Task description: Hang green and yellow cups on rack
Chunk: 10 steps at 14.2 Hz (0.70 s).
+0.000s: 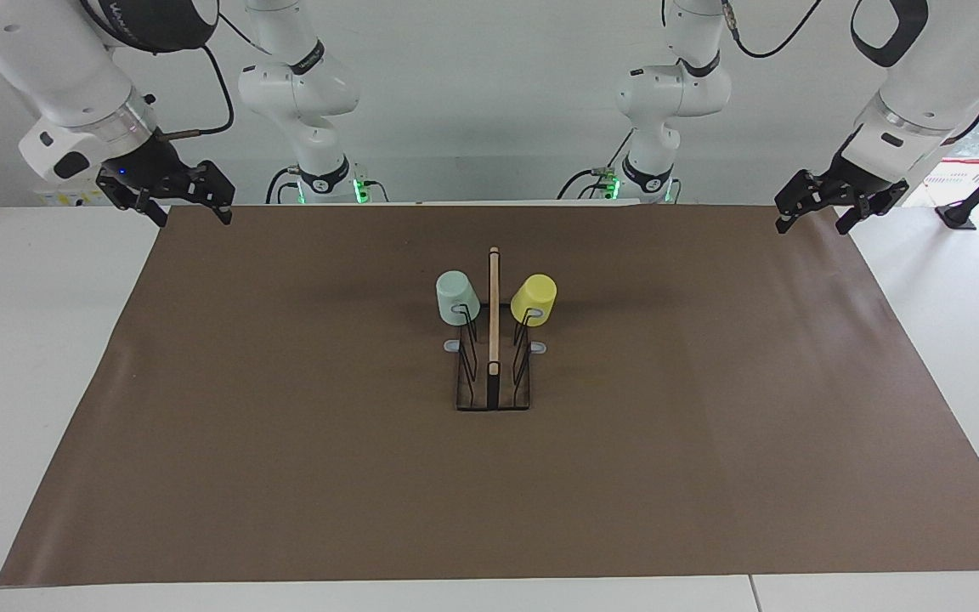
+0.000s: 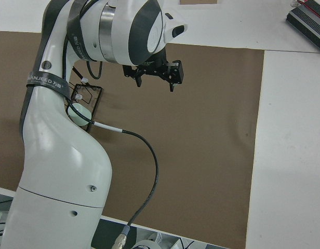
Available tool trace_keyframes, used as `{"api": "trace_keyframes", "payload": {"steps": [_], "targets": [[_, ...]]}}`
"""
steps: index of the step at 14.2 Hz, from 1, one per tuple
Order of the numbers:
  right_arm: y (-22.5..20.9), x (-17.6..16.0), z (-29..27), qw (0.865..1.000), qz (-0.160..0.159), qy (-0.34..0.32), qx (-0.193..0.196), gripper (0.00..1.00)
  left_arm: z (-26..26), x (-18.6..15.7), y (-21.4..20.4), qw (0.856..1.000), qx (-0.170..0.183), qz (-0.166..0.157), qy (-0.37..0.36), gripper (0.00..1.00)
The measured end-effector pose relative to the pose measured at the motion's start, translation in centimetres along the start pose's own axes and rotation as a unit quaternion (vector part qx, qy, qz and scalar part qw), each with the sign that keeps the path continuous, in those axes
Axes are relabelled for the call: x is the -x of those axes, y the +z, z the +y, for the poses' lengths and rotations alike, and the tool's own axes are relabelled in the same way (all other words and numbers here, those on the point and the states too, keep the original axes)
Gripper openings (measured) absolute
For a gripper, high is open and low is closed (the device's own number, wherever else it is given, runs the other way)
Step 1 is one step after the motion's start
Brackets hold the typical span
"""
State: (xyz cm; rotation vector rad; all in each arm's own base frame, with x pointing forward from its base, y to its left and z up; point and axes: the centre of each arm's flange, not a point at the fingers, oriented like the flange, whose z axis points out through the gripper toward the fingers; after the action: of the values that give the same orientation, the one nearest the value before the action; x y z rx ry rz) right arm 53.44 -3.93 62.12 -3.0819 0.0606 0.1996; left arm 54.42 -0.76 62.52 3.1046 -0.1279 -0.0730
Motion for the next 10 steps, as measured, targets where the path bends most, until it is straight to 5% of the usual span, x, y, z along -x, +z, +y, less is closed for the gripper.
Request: {"api": "trace_keyframes", "payload": {"steps": [10], "targets": [[-1.0,0.7,-2.1,0.999,0.021,-0.016,0.020,1.00,0.0,0.0,0.0,1.000,0.000,0.000,0.000,1.00]]}}
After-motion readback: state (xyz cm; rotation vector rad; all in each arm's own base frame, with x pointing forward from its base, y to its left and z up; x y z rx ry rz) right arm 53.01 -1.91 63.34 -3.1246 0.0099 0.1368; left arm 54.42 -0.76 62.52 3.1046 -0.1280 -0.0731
